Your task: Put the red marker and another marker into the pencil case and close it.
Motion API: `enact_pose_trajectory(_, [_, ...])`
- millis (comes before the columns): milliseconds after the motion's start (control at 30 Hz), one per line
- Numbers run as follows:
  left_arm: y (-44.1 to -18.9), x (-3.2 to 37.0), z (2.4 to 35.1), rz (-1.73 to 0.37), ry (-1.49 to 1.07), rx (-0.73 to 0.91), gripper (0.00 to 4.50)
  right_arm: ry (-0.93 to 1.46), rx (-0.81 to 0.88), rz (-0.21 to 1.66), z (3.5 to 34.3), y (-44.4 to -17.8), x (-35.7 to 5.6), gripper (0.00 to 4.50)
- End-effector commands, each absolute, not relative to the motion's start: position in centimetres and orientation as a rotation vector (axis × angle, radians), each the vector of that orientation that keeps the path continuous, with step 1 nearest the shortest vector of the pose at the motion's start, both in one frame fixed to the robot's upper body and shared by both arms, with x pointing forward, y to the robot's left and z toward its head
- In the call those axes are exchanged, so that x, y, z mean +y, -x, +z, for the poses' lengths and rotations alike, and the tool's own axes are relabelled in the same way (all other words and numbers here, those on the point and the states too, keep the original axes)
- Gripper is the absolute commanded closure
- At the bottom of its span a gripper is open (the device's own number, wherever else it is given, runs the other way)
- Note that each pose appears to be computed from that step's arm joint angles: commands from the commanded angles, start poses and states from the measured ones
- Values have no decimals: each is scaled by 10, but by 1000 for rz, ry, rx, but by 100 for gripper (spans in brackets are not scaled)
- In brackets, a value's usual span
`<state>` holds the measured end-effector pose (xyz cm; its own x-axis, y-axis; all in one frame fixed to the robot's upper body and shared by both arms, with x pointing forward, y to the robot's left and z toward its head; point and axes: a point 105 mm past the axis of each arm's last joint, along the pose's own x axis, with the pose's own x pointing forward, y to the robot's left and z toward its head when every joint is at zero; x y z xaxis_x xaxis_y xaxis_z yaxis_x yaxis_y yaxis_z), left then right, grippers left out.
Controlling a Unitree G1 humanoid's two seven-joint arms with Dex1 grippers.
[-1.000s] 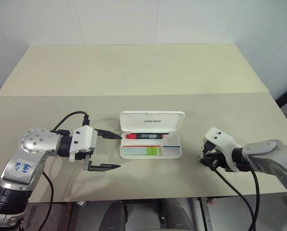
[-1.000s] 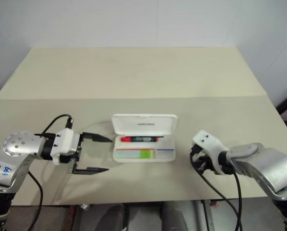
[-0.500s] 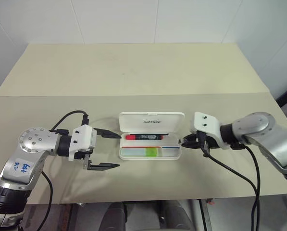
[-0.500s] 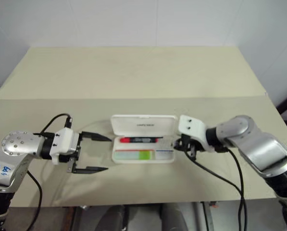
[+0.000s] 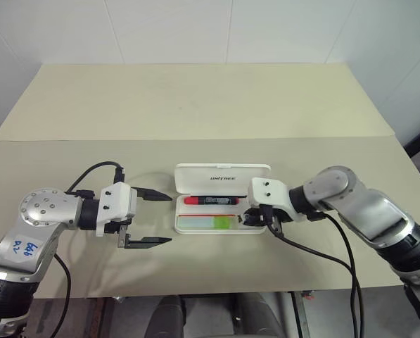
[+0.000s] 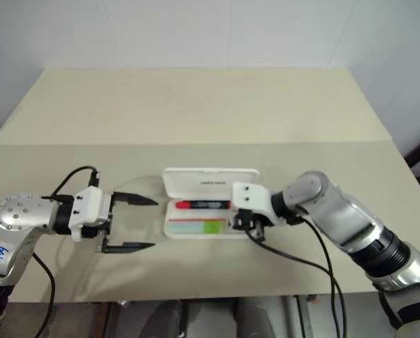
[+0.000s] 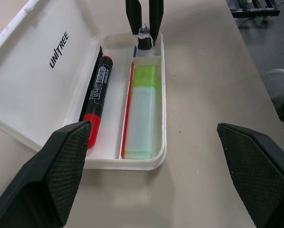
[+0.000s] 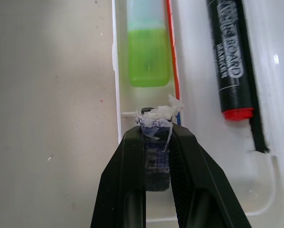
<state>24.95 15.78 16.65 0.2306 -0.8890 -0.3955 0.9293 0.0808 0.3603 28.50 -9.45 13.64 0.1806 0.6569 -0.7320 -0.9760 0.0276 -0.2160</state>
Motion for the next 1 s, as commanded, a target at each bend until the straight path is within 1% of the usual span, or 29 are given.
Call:
enact_pose_trajectory(33, [-247, 158, 180, -1343, -649, 39, 0, 851, 474, 1356, 143, -290, -93, 414])
enact_pose_trajectory(100, [-247, 159, 180, -1338, -653, 39, 0, 862, 479, 1354, 143, -292, -96, 341])
enact_pose_trajectory(333, [-249, 159, 182, -1330, -659, 31, 0, 889, 465, 1320, 154, -302, -102, 116])
enact_pose_trajectory(433, [-251, 158, 182, -1328, -662, 26, 0, 877, 435, 1300, 162, -307, -102, 7])
enact_pose_trajectory(533, [-253, 159, 183, -1328, -663, 22, 0, 835, 398, 1306, 171, -308, -100, 3])
enact_pose_trajectory(633, [-254, 158, 184, -1330, -658, 17, 0, 763, 309, 1373, 184, -302, -96, 3])
enact_pose_trajectory(733, [-255, 159, 184, -1333, -645, 27, 0, 691, 215, 1449, 194, -292, -100, 3])
enact_pose_trajectory(800, [-256, 161, 184, -1326, -644, 24, 0, 684, 132, 1499, 199, -283, -102, 3])
enact_pose_trajectory(900, [-255, 166, 187, -1329, -622, 16, 0, 580, 104, 1544, 201, -272, -112, 3])
enact_pose_trajectory(1000, [-255, 170, 192, -1309, -576, -8, 57, 502, 47, 1496, 202, -273, -126, 0])
